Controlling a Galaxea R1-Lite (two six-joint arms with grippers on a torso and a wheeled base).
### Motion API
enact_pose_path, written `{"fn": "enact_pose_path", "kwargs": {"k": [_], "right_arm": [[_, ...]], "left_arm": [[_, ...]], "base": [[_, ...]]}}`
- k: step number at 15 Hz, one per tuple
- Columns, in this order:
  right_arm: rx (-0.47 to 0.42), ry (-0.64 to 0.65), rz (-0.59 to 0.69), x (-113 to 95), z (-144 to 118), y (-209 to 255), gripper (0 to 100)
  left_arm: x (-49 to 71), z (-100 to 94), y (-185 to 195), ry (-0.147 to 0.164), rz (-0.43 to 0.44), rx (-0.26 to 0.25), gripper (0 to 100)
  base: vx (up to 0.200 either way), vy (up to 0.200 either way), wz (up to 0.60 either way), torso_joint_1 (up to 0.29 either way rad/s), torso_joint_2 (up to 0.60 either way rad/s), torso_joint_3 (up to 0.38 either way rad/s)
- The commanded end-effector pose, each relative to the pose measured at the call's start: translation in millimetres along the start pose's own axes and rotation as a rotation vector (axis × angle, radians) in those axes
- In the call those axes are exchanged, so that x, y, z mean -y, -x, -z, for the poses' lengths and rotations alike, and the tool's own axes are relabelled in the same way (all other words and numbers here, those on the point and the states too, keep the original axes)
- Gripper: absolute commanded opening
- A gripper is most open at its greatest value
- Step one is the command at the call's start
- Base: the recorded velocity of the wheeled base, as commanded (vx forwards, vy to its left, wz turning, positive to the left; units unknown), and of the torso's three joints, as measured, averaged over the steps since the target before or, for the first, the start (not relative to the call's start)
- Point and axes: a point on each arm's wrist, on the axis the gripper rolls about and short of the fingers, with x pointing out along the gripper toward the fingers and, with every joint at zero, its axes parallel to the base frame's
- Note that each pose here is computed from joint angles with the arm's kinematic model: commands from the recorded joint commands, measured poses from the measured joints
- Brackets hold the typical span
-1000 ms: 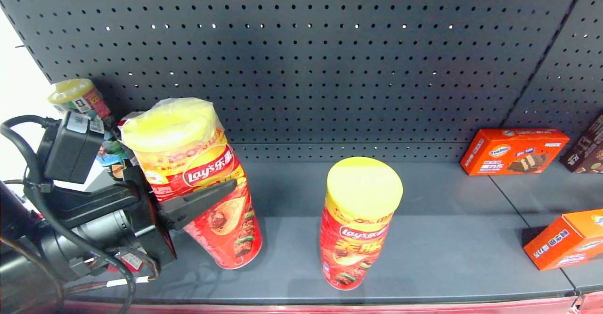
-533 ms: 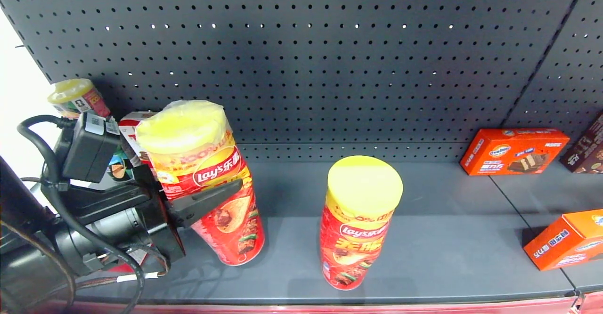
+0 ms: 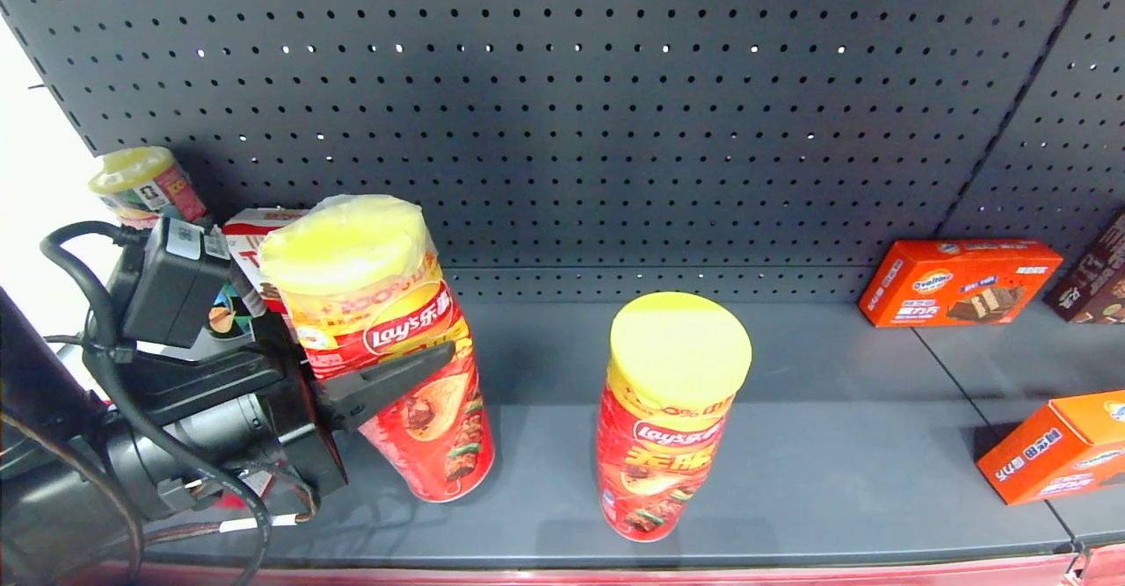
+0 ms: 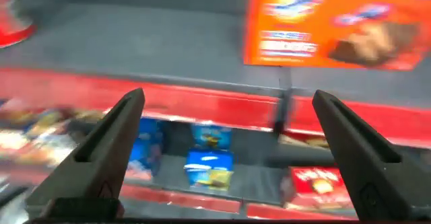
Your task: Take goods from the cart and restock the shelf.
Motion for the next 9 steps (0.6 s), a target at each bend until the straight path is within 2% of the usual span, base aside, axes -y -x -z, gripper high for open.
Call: {"fn": "enact_pose_path", "kwargs": {"k": [1, 5, 7, 9], "right_arm": [[-0.067, -0.014, 0.004, 0, 6, 0, 100], [-0.057, -0.021, 0.033, 1, 5, 0, 100], [-0.059, -0.021, 0.033, 1, 5, 0, 100], [-0.057, -0.021, 0.033, 1, 5, 0, 100]], "left_arm": [[0.2, 0.4, 1, 0.0, -0.001, -0.001, 0], [0.2, 0.5, 1, 0.002, -0.001, -0.001, 0], [-0.6, -5.0, -1, -0.007, 0.002, 0.018, 0], [1.8, -11.3, -7, -0.012, 0.041, 0.032, 0]], "base": [[0.0, 0.0, 0.0, 0.0, 0.0, 0.0], [0.0, 0.0, 0.0, 0.0, 0.0, 0.0], [0.0, 0.0, 0.0, 0.0, 0.0, 0.0], [0.0, 0.0, 0.0, 0.0, 0.0, 0.0]]}}
